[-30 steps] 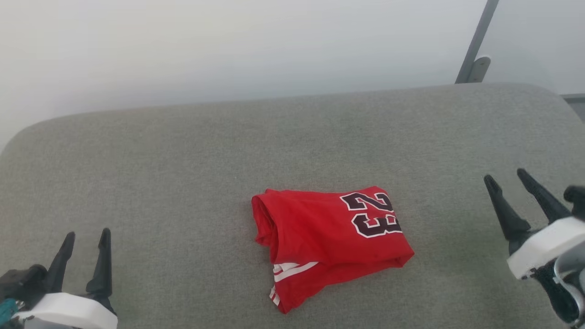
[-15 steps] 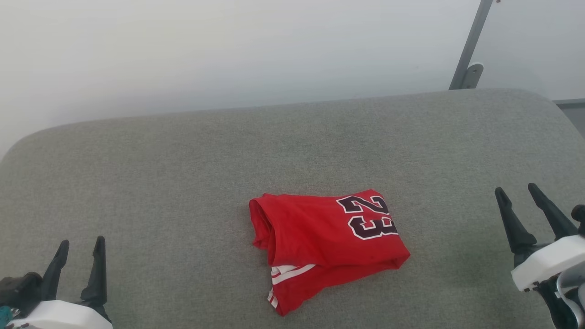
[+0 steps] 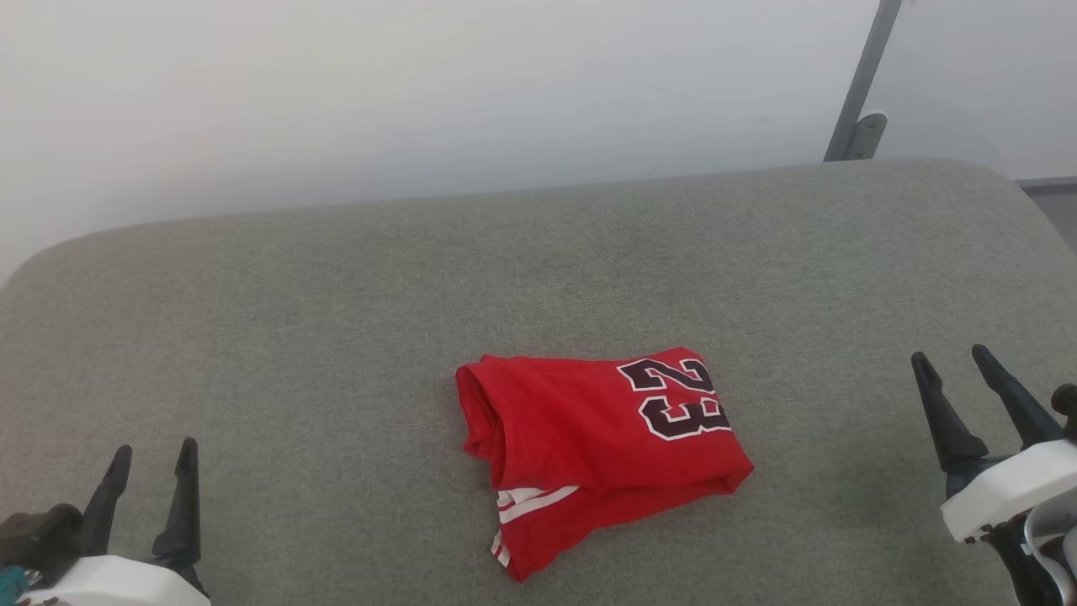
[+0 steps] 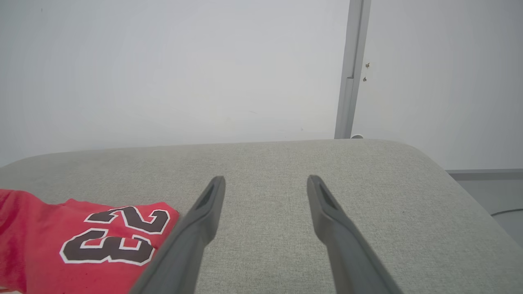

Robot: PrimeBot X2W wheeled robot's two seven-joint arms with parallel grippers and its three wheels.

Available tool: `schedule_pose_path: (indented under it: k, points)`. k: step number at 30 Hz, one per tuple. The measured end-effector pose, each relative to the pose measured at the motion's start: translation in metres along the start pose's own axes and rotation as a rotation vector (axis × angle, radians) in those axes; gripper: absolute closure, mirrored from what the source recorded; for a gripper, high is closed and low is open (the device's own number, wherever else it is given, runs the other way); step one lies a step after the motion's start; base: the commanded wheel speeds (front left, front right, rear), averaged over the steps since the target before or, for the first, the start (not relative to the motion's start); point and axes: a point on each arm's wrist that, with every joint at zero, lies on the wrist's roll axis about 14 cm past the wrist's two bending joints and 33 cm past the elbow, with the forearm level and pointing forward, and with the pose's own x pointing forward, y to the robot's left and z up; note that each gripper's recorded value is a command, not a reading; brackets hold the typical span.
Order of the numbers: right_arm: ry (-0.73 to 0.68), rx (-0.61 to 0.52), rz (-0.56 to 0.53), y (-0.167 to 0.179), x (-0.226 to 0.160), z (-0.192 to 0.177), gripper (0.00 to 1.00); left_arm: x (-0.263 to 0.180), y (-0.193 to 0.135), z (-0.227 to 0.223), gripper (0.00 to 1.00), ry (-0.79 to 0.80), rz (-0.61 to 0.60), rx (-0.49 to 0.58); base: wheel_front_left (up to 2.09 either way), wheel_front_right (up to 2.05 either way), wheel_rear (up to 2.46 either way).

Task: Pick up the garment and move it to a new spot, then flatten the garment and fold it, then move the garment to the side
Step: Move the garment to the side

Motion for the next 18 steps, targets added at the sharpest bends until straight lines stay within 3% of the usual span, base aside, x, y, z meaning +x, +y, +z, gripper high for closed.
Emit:
schedule_pose_path:
  k: [9,18]
  points:
    - [0.047,0.016,0.074,0.025,0.011,-0.008,0.0,-0.005,0.005,-0.001,0.0,0.001,0.02,-0.01,0.0,0.0,0.0]
    - [0.243,0.04,0.229,0.074,0.037,-0.032,0.0,-0.018,0.015,-0.01,0.0,0.023,0.064,-0.041,0.0,0.0,0.0]
